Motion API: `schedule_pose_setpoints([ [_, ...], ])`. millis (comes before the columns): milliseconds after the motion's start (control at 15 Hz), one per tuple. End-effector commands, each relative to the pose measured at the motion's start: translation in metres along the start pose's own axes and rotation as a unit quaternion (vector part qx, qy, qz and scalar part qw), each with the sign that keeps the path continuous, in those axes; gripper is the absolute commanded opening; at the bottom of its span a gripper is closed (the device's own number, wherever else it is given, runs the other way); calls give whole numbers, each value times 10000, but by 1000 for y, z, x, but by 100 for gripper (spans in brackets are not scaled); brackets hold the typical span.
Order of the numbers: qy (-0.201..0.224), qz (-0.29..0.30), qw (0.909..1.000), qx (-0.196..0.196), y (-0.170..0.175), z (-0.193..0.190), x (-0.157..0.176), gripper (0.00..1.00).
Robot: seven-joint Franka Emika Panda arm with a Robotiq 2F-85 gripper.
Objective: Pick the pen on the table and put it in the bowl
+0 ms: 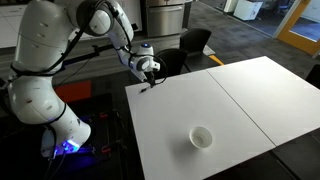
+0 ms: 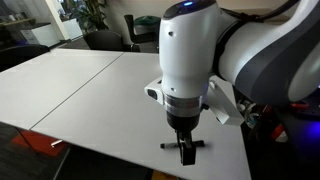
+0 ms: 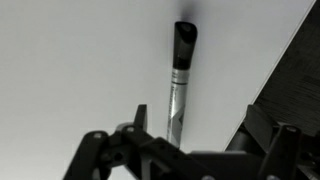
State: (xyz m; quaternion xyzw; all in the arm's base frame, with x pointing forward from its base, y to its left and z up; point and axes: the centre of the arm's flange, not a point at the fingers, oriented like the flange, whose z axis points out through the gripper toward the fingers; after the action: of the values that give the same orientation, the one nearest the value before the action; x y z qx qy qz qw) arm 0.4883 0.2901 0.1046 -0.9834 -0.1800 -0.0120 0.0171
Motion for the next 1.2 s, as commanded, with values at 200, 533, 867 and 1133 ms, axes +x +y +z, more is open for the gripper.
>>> schedule_pose_setpoints([
  [200,-185,-8,9997,-163,-2,13,15,65],
  [533,-181,17,9997,-179,1,14,19,26],
  [867,-159,40,9997,-181,4,12,22,3],
  [1133,-132,160,9998,-83,9,-2,24,5],
])
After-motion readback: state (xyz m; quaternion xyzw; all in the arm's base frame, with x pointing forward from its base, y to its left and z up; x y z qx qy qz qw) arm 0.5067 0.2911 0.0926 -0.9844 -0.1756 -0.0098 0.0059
